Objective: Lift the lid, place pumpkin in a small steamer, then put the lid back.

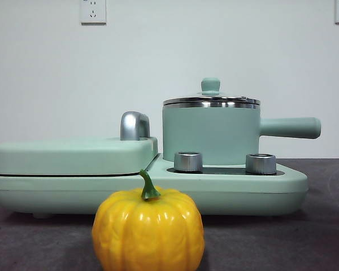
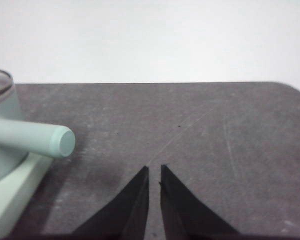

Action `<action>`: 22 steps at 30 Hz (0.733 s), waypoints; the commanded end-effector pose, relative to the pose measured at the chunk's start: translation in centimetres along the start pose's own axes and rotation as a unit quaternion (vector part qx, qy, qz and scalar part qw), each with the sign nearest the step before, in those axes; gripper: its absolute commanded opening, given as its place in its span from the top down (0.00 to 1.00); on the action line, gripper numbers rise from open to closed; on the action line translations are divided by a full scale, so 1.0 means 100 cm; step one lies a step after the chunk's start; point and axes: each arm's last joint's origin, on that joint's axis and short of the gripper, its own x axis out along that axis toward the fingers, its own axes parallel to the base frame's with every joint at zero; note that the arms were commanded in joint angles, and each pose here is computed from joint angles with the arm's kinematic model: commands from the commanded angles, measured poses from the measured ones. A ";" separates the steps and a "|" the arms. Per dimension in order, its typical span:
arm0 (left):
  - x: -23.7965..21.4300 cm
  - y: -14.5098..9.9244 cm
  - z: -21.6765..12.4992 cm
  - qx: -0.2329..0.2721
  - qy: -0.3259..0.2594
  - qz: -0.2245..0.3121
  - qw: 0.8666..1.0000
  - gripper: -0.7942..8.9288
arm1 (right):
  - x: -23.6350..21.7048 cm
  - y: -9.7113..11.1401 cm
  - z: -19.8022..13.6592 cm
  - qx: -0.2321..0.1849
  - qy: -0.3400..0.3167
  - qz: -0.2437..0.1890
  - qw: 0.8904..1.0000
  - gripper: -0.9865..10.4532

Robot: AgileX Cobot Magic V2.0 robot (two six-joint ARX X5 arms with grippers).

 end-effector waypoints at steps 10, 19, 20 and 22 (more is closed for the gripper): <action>-0.001 -0.003 0.018 -0.090 -0.099 -0.029 0.991 0.91 | 0.000 0.002 0.005 0.141 -0.017 0.041 0.989 0.88; -0.018 -0.014 0.058 -0.075 -0.164 -0.048 0.982 0.91 | -0.007 0.005 0.036 0.130 -0.095 0.056 0.985 0.88; -0.021 -0.015 0.064 -0.074 -0.170 -0.050 0.981 0.91 | -0.009 0.005 0.041 0.126 -0.097 0.056 0.986 0.88; -0.026 -0.018 0.076 -0.065 -0.179 -0.048 0.980 0.91 | -0.013 0.006 0.051 0.119 -0.099 0.056 0.986 0.88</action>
